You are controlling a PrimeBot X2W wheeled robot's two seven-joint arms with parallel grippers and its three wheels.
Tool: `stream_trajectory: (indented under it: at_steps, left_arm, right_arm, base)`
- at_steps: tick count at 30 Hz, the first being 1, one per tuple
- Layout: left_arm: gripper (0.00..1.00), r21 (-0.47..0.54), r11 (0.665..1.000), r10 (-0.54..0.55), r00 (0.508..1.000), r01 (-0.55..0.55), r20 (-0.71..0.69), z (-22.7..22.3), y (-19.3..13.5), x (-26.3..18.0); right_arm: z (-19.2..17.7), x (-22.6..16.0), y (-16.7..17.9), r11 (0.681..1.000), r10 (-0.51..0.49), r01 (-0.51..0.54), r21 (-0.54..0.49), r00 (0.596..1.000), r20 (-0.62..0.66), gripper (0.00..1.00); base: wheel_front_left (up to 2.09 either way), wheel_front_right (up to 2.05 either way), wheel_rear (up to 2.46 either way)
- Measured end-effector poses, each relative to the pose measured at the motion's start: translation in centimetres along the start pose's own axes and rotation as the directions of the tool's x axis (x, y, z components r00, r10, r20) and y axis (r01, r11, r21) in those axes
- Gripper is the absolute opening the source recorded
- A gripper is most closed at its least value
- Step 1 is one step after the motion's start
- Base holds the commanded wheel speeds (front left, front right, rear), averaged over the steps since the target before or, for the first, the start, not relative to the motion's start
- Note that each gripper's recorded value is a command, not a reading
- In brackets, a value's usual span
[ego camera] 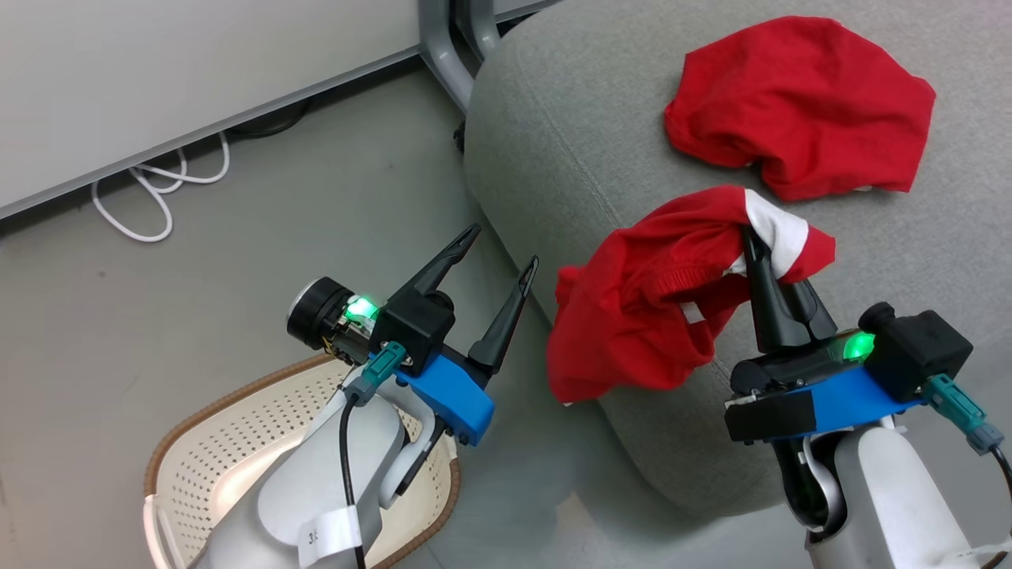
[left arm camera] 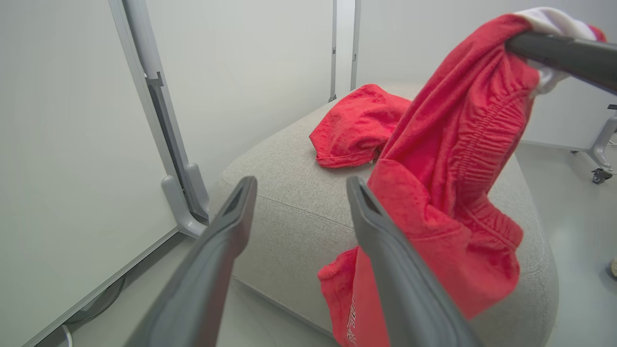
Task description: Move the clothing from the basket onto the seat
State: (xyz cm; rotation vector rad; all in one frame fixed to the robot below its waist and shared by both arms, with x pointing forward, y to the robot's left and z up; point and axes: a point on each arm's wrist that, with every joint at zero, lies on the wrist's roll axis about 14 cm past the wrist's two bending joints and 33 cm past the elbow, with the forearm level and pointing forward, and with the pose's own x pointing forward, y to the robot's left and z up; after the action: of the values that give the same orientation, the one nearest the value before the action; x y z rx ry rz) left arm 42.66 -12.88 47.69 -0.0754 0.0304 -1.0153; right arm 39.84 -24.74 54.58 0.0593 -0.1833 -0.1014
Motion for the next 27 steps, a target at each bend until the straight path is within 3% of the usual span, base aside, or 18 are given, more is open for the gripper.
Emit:
stream_trajectory:
  at_steps: [9, 16, 22, 27]
  left_arm:
    - [1.00, 0.001, 1.000, -0.021, 1.000, 0.021, 0.000, -0.2, -0.3, 0.6]
    - [1.00, 0.002, 1.000, -0.018, 1.000, 0.018, 0.018, -0.1, 1.0, 1.5]
    - [1.00, 0.009, 1.000, -0.023, 1.000, 0.023, 0.007, -1.7, 2.8, 2.3]
    - [1.00, -0.001, 1.000, -0.004, 1.000, 0.004, -0.024, -4.5, 5.3, 2.8]
  right_arm:
    - [0.2, -0.2, -0.6, 1.000, -0.023, 0.023, 0.004, 1.000, 0.003, 0.00]
    - [3.9, 4.7, -0.5, 0.999, 0.003, 0.002, -0.035, 0.991, 0.137, 0.00]
    - [9.6, 10.9, -2.7, 0.993, -0.010, 0.048, -0.109, 0.945, 0.326, 0.00]
    - [14.1, 15.2, -5.8, 0.968, -0.015, 0.130, -0.217, 0.885, 0.465, 0.00]
  base:
    - [0.00, 0.00, 0.00]
    - [0.00, 0.00, 0.00]
    - [0.00, 0.00, 0.00]
    - [0.00, 0.00, 0.00]
